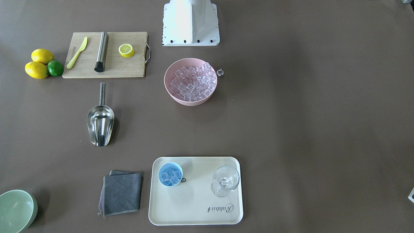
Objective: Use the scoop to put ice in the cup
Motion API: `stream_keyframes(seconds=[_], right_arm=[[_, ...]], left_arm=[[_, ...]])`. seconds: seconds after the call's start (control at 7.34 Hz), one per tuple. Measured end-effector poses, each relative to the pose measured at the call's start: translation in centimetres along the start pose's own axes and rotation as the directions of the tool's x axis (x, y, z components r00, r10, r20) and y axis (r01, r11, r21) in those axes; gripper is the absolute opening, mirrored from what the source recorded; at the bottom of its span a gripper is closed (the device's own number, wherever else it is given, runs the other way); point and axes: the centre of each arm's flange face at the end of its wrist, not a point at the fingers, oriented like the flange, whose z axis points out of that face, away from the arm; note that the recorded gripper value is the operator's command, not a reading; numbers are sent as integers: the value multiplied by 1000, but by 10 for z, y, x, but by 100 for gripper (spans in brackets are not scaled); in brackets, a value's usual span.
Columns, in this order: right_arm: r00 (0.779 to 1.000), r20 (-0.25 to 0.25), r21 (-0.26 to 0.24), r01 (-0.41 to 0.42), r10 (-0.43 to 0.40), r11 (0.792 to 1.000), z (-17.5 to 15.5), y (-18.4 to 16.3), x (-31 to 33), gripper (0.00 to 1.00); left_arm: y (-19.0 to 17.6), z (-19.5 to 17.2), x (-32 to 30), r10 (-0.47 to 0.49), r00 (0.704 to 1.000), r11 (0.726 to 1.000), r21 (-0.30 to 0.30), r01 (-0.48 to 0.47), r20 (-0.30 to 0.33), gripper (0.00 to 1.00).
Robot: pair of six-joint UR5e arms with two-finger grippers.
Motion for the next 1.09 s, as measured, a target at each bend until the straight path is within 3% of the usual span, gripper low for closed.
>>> stream_keyframes(seconds=[1.09], right_arm=[[1000, 15, 31, -22, 22, 999, -13, -1, 11, 100]], left_arm=[[-1, 0, 0, 0, 1000, 1000, 0, 0, 0, 98]])
